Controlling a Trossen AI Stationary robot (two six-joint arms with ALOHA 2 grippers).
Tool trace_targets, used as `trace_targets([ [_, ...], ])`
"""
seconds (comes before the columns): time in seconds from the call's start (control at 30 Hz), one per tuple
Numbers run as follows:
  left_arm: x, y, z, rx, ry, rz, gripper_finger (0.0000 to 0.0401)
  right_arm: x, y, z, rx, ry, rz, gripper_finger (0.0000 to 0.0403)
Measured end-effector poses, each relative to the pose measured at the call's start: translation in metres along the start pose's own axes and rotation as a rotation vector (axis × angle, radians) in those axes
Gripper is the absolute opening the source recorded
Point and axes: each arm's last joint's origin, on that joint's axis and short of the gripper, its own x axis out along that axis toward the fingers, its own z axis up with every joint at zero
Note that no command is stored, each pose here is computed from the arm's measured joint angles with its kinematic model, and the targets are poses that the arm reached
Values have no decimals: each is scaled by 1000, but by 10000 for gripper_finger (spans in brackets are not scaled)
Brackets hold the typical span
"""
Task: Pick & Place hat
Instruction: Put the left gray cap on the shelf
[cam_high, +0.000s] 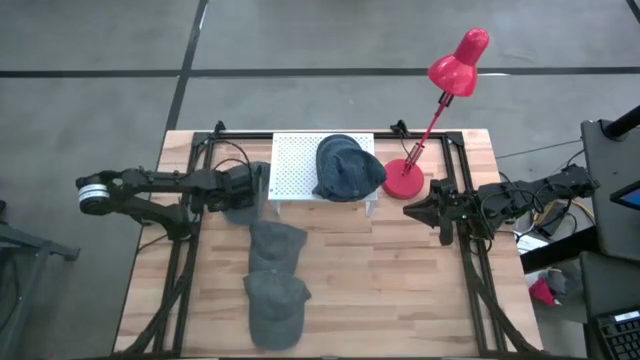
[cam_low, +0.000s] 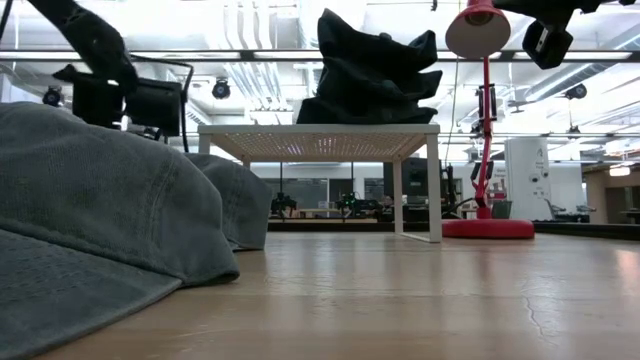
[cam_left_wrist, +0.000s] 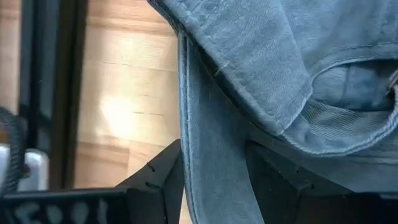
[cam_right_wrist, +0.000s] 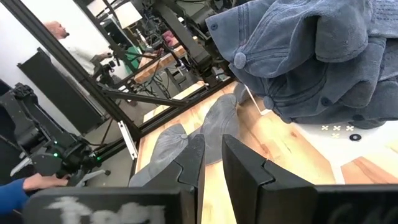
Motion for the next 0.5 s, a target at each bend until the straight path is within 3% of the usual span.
trace_targets([
  [0.2,4,2,-3,-24,30,-39,141,0,0,0,0,0,0,52],
  [0.5,-12,4,2,-36,-51,-132,65,0,0,0,0,0,-1,52],
])
